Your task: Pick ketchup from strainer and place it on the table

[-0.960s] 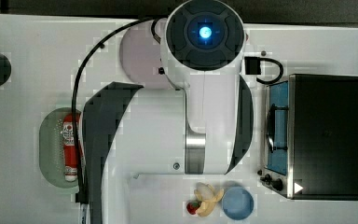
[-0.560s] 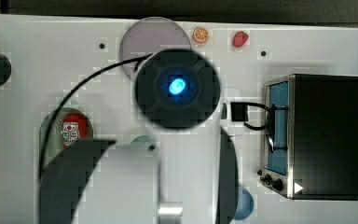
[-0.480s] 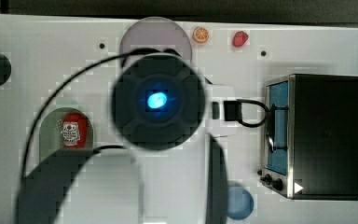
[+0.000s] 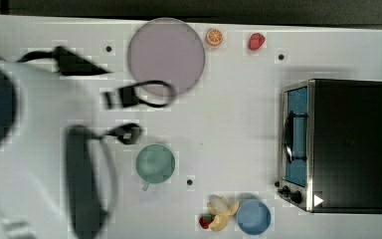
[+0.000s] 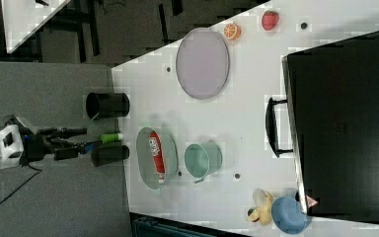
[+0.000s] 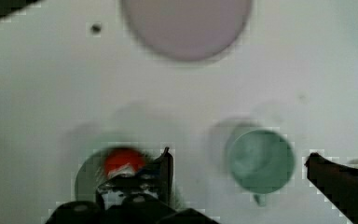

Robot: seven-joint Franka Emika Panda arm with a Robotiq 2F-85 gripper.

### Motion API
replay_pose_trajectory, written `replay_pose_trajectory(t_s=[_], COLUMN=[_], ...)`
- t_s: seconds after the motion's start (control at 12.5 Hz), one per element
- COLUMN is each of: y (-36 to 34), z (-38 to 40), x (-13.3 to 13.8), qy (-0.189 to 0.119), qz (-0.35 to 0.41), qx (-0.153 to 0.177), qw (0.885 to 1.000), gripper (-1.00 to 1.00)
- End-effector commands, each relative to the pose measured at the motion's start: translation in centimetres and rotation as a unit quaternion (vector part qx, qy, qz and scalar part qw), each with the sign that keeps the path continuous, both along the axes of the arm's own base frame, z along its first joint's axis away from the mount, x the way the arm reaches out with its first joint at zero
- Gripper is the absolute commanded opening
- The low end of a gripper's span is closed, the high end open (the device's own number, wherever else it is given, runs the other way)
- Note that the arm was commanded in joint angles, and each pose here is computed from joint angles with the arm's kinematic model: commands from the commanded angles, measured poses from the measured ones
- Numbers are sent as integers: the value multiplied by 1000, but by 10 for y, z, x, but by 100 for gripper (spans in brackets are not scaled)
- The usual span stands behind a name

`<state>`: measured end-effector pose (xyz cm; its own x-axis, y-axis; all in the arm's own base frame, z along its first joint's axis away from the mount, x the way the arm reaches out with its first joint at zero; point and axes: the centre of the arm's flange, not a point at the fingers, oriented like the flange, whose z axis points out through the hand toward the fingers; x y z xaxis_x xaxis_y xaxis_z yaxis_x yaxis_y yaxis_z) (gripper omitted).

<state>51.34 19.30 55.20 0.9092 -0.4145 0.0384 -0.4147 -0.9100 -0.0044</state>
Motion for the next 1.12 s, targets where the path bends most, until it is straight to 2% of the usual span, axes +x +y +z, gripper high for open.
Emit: replay_pose_trajectory(t_s=[0.08, 0.24, 0.4, 0.64, 0.96, 1.12], y=[91, 133, 165, 187, 186, 185], z=[-43, -75, -112, -173, -250, -283], x=[-31, -48, -64, -77, -89, -90], qy=[34, 54, 62, 44, 5, 5], qz=[69, 113, 145, 162, 160, 163], qx=[5, 12, 27, 58, 64, 62], qw=[997, 992, 987, 984, 985, 985], gripper=[100, 100, 100, 100, 100, 100])
